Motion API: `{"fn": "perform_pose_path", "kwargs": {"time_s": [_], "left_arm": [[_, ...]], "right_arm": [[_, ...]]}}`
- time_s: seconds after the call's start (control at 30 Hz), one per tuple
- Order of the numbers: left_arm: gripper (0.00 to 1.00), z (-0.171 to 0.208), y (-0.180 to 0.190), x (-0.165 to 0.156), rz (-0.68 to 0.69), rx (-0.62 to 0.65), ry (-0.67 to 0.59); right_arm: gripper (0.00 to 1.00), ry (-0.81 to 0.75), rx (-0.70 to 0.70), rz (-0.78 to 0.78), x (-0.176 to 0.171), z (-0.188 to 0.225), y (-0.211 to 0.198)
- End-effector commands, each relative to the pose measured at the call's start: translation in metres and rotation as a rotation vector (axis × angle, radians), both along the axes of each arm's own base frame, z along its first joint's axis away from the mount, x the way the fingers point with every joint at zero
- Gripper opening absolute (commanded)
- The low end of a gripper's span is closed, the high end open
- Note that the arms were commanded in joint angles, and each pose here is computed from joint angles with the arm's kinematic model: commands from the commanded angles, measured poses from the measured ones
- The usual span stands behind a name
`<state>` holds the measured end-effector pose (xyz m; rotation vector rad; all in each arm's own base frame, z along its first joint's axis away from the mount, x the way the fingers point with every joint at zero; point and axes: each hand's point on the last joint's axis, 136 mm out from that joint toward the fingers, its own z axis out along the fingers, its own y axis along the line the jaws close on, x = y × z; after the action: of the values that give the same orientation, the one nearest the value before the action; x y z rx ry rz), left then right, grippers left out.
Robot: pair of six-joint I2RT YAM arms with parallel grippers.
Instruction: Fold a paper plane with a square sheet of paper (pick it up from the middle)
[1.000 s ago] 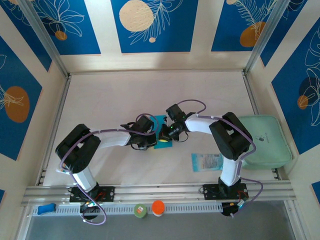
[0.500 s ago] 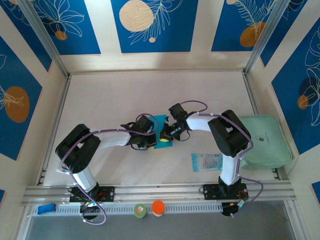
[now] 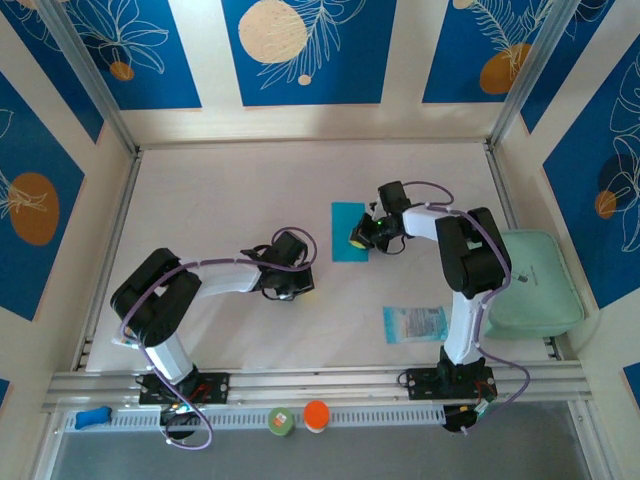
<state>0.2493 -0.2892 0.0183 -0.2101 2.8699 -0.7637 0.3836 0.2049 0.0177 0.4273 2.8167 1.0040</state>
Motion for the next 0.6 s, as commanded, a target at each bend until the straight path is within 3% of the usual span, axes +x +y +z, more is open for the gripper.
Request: {"fn": "perform_pose_path", "kwargs": {"time_s": [0.0,0.13,0.27,0.57], "left_arm": [[0.00,-0.019,0.028,-0.032,-0.036,0.139,0.122],[0.00,0.005,0.015,-0.015,-0.045,0.090,0.040],[0.10,0.023,0.007,-0.002,-0.036,0.050,-0.025],[0.14,0.028,-0.007,0.011,0.014,-0.047,-0.072]], "right_arm": [[0.00,-0.011,-0.054,0.054,-0.011,0.004,0.008],[0.00,0.018,-0.070,0.096,-0.028,-0.009,0.020],[0.00,0.069,-0.072,0.131,-0.049,-0.020,0.033],[0.00,0.144,-0.040,0.189,-0.107,-0.018,0.068]]}}
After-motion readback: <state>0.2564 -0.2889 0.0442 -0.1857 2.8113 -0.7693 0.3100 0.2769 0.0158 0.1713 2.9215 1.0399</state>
